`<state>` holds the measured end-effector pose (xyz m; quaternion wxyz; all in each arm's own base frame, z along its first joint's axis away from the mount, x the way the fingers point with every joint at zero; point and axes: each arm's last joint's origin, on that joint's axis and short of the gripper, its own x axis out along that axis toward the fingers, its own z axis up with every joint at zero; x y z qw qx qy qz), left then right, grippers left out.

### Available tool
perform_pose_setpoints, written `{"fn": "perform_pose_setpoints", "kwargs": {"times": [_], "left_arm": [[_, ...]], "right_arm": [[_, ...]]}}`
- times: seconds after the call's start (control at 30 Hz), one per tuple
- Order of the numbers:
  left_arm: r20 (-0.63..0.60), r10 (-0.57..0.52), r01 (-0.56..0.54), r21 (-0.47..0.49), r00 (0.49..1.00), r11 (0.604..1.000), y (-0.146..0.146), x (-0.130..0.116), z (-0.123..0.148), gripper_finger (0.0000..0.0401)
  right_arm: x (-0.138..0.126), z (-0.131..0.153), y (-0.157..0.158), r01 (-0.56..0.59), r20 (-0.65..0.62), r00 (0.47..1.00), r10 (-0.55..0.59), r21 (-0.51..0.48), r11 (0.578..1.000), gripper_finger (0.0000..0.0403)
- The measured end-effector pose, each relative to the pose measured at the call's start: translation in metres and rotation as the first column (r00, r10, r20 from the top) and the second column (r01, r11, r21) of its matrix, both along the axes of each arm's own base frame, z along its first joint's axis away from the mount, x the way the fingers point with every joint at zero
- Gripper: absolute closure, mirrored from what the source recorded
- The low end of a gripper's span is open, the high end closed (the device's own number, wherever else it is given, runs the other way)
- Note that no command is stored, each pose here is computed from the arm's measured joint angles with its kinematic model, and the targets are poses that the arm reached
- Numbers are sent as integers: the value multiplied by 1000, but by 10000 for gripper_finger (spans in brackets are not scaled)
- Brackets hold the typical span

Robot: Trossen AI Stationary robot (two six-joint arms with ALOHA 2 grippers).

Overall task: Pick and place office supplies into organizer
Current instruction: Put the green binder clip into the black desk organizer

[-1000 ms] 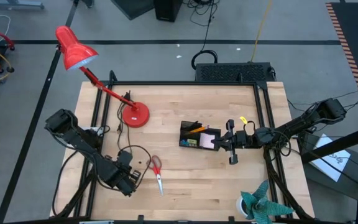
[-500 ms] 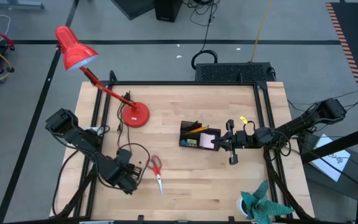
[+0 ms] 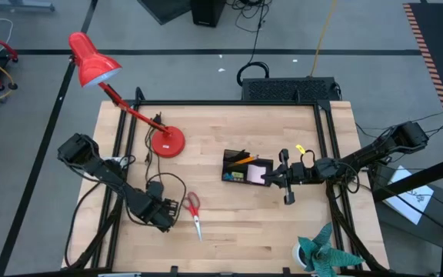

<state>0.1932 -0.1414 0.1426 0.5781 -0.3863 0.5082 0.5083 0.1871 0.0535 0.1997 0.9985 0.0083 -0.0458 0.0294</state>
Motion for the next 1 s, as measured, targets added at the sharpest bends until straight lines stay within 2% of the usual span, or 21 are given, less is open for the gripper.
{"fn": "perform_pose_setpoints", "kwargs": {"times": [0.3, 1.0], "left_arm": [[-35, 11, -11, -18, 999, 1000, 11, 1, -5, 157], [-35, -22, 22, 11, 999, 1000, 9, -6, -10, 158]], "right_arm": [[0, 0, 0, 1, -1, 1000, -1, -1, 1000, 403], [0, -1, 0, 2, -10, 1000, -2, -4, 1000, 403]]}}
